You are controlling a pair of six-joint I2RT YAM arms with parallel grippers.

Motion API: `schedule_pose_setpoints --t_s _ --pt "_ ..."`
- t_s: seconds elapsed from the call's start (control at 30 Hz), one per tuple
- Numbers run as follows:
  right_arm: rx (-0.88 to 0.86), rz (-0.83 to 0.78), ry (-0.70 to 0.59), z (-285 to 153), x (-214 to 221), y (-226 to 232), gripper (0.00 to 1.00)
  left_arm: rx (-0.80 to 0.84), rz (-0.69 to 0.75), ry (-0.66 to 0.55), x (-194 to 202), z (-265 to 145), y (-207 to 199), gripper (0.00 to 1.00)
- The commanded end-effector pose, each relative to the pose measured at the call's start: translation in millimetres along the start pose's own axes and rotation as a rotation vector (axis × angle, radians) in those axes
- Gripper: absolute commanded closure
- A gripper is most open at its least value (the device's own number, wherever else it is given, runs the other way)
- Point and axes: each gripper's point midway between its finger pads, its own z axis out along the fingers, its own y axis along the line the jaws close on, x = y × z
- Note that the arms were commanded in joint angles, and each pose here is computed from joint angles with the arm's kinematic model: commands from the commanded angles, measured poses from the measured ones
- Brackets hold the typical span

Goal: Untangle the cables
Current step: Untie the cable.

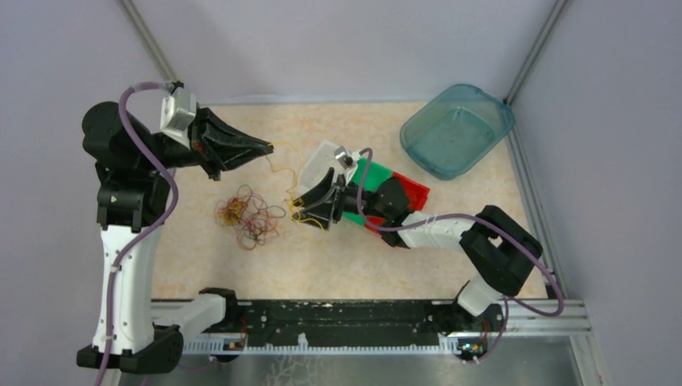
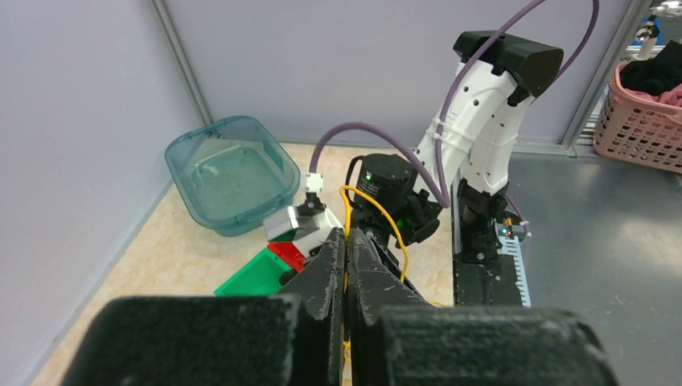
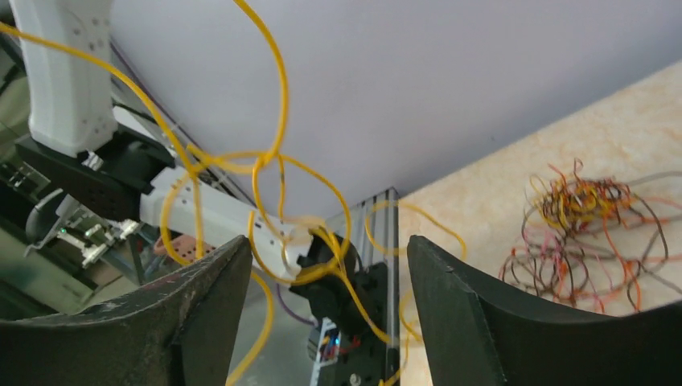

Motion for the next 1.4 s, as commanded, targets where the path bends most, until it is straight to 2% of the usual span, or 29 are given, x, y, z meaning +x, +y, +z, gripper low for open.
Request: schedule_pose_setpoints --t_s 0.0,0.2,0.5,0.63,0.9,0.93,1.17,1.37 --pt "-0.037 -0.071 -0.066 -16.7 -18.4 20.1 0.27 -0.006 0.067 -0.012 -13.8 -2.3 -4.6 0.97" --pt "-0.029 -0.051 -0.063 -30.8 -11.2 19.2 0.27 -0.009 0.072 -0.012 -14.2 -2.1 -3.6 0.98" --pt "-0.023 -0.036 -0.048 -25.3 -0.3 6.1 0.30 -0.006 0.079 -0.020 -21.7 -1.9 -4.6 0.98" --pt "-0.015 -0.022 -0.016 -12.3 5.2 -2.4 0.44 -0.009 0.081 -0.026 -24.3 -1.5 -3.8 0.98" --pt "-0.016 0.001 -0.045 -14.9 4.7 -3.7 0.96 -0.034 0.105 -0.030 -29.1 -2.8 -3.5 0.98" --pt "-0.013 0.000 -0.046 -16.7 4.2 -3.1 0.99 -0.039 0.109 -0.030 -29.7 -3.0 -3.0 0.98" --pt "0.031 0.009 -0.063 -37.7 0.5 -7.1 1.00 -0.161 0.152 -0.027 -32.9 -6.4 17.5 0.99" --pt "0.198 0.012 0.008 -64.9 30.2 -32.9 1.00 -0.432 0.351 -0.056 -59.5 -27.0 49.6 1.00"
